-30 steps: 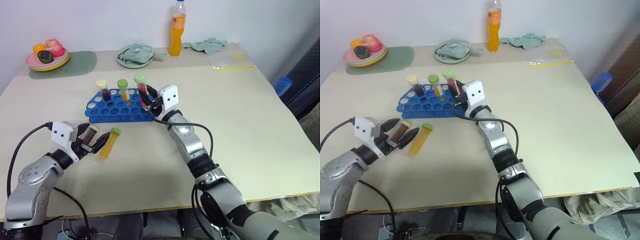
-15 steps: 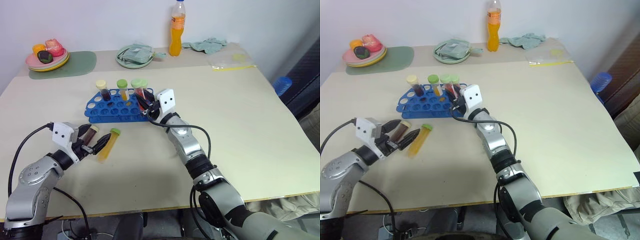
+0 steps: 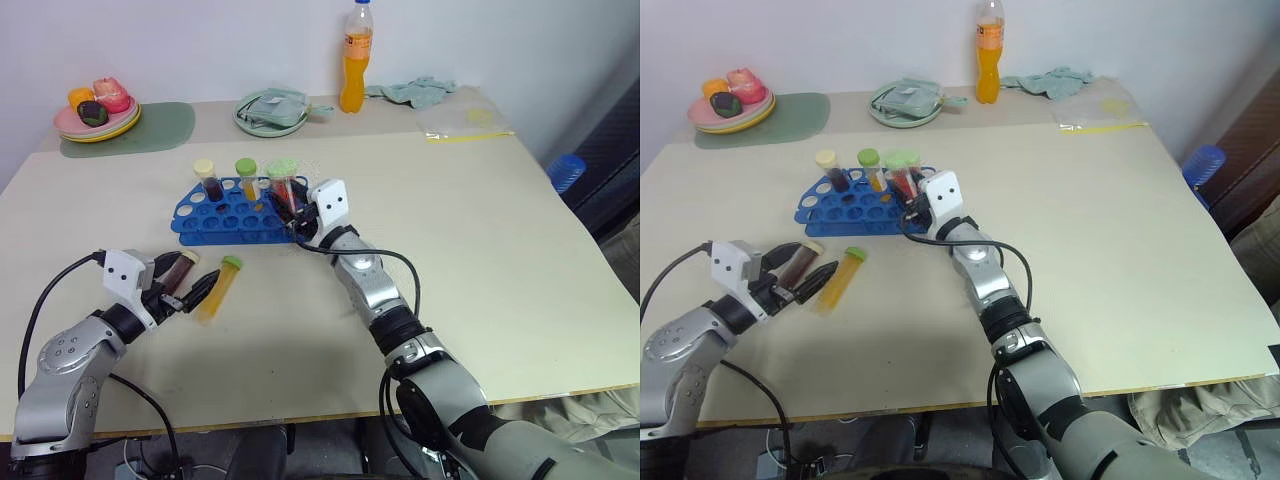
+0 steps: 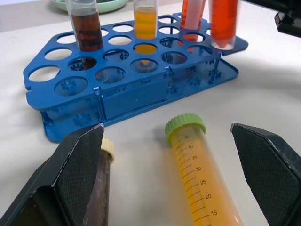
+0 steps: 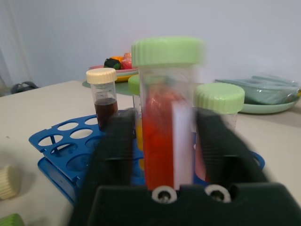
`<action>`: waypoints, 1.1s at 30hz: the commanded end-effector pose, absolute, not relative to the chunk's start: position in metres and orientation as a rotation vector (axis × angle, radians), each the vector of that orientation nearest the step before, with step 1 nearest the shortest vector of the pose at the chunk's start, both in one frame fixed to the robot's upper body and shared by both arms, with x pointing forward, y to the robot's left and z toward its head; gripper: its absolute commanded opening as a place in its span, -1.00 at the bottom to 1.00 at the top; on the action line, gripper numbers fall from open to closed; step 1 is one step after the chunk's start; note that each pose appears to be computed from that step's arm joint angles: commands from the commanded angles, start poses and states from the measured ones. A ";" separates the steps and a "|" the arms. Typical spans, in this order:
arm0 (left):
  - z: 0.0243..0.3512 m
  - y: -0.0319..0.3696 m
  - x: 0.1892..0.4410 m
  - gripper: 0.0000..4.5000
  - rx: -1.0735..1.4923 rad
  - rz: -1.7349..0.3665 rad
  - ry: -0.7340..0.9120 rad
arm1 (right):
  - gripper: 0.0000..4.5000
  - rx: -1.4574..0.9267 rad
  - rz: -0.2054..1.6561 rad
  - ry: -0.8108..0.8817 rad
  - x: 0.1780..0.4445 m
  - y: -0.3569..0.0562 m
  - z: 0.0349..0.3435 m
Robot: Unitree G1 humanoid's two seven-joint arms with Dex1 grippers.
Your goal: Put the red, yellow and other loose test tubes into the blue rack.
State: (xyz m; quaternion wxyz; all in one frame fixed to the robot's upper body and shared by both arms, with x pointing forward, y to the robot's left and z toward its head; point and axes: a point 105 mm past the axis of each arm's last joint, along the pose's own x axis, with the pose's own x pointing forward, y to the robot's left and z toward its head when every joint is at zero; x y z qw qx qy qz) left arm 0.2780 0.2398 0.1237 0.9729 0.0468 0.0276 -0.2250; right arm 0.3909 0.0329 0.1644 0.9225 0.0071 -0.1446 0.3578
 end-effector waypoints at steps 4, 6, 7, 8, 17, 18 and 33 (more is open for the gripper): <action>0.127 0.253 0.277 1.00 0.116 -0.401 0.033 | 0.99 0.044 0.750 -0.496 0.371 0.024 0.210; 0.131 0.255 0.277 1.00 0.130 -0.388 0.031 | 0.99 0.028 0.757 -0.527 0.365 0.017 0.219; 0.135 0.256 0.279 1.00 0.129 -0.385 0.034 | 0.99 0.019 0.762 -0.539 0.362 0.014 0.223; 0.138 0.255 0.281 1.00 0.131 -0.388 0.047 | 0.99 0.007 0.768 -0.548 0.359 0.009 0.226; 0.181 0.211 0.293 1.00 0.348 -0.473 0.273 | 0.99 -0.162 0.893 -0.517 0.330 -0.032 0.234; 0.181 0.211 0.294 1.00 0.355 -0.453 0.333 | 0.99 -0.183 0.932 -0.493 0.325 -0.035 0.232; 0.150 0.186 0.306 1.00 0.371 -0.367 0.804 | 0.99 -0.383 1.271 -0.143 0.265 -0.071 0.192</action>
